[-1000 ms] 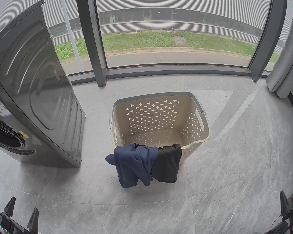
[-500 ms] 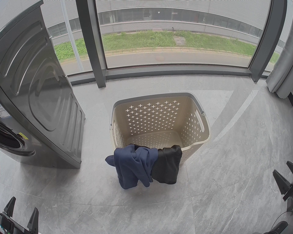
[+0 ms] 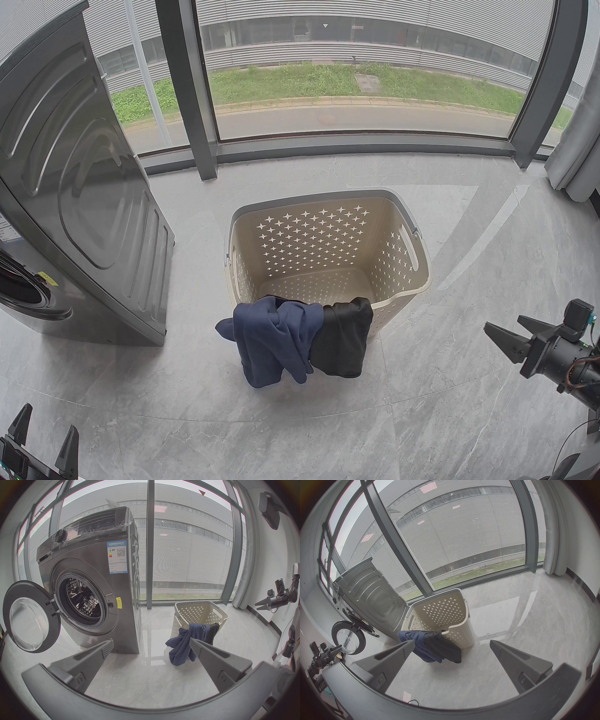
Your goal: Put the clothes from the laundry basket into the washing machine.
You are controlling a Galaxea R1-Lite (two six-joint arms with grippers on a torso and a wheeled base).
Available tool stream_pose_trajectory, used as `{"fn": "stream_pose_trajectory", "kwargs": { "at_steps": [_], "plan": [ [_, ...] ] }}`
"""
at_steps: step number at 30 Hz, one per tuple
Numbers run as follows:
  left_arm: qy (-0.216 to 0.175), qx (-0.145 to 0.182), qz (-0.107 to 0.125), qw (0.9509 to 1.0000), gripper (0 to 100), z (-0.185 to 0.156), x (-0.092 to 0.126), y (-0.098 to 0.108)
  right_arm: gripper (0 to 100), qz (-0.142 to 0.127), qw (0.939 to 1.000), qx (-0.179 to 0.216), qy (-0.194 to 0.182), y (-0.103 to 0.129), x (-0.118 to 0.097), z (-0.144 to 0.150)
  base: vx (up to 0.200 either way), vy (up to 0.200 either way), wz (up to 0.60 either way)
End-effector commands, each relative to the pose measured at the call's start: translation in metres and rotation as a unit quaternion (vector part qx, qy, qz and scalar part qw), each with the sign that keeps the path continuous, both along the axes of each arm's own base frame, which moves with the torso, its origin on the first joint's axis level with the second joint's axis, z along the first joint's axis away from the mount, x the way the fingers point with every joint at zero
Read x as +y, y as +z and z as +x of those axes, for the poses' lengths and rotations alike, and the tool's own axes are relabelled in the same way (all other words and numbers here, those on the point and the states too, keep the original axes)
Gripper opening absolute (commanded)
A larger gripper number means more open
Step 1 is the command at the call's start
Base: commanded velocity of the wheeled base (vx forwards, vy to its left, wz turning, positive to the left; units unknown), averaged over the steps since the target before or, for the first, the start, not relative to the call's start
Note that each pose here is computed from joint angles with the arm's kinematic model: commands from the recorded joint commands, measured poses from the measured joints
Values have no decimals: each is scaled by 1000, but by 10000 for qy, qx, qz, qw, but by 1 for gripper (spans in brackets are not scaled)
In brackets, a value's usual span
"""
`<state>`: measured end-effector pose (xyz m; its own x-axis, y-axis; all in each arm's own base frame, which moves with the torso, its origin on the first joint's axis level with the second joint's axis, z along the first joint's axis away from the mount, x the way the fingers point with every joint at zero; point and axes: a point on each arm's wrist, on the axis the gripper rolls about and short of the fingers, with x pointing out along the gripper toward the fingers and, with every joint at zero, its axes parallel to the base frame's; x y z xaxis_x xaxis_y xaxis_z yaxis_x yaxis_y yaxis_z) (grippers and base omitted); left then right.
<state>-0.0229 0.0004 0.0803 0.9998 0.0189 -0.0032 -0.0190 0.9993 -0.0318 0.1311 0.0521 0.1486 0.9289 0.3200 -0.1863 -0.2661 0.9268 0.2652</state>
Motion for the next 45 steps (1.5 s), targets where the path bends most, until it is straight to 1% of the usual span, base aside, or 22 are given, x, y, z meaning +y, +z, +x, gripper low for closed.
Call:
{"fn": "stream_pose_trajectory", "kwargs": {
  "at_steps": [1, 4, 7, 11, 15, 17, 18, 22, 23, 27, 32, 38, 41, 42, 45],
  "plan": [
    [13, 7, -9, 10000, 100, 0, 0, -5, 100, -223, 9981, 578, 32, -22, 17, 20, 0, 0, 0],
    [5, 15, -9, 10000, 100, 0, 0, -5, 100, -268, 9978, 599, 42, -24, 20, 20, 0, 0, 0],
    [5, 15, -1, 10000, 100, 0, 0, -5, 100, -361, 9963, 766, 110, -30, 28, 27, 0, 0, 0],
    [5, 15, -9, 10000, 100, 0, 0, -5, 100, -454, 9956, 822, 10, -37, 37, 43, 0, 0, 0],
    [13, 15, -1, 10000, 100, 0, 0, -5, 100, -595, 9949, 816, 49, -46, 54, 51, 0, 0, 0],
    [5, 15, -1, 10000, 100, 0, 0, -5, 100, -611, 9949, 806, 59, -47, 58, 54, 0, 0, 0],
    [5, 15, -9, 10000, 100, 0, 0, -5, 100, -631, 9947, 802, 76, -49, 65, 60, 0, 0, 0],
    [5, 15, -1, 10000, 100, 0, 0, -5, 100, -644, 9946, 805, 93, -50, 74, 72, 0, 0, 0],
    [5, 15, -1, 10000, 100, 0, 0, -5, 100, -645, 9946, 802, 130, -52, 80, 76, 0, 0, 0],
    [5, 15, -9, 10000, 100, 0, 0, -5, 100, -672, 9940, 836, 235, -55, 89, 80, 0, 0, 0],
    [5, 15, -1, 10000, 100, 0, 0, -5, 100, -745, 9930, 895, 184, -62, 96, 87, 0, 0, 0],
    [13, 15, -1, 10000, 100, 0, 0, -5, 100, -738, 9934, 812, 320, -79, 121, 108, 0, 0, 0],
    [5, 7, -1, 10000, 100, 0, 0, -5, 100, -744, 9933, 834, 310, -84, 125, 113, 0, 0, 0],
    [13, 15, 6, 10000, 100, 0, 0, -5, 100, -763, 9928, 873, 308, -91, 131, 121, 0, 0, 0],
    [5, 7, 6, 10000, 100, 0, 0, -5, 100, -747, 9930, 864, 298, -94, 134, 126, 0, 0, 0]
  ]
}}
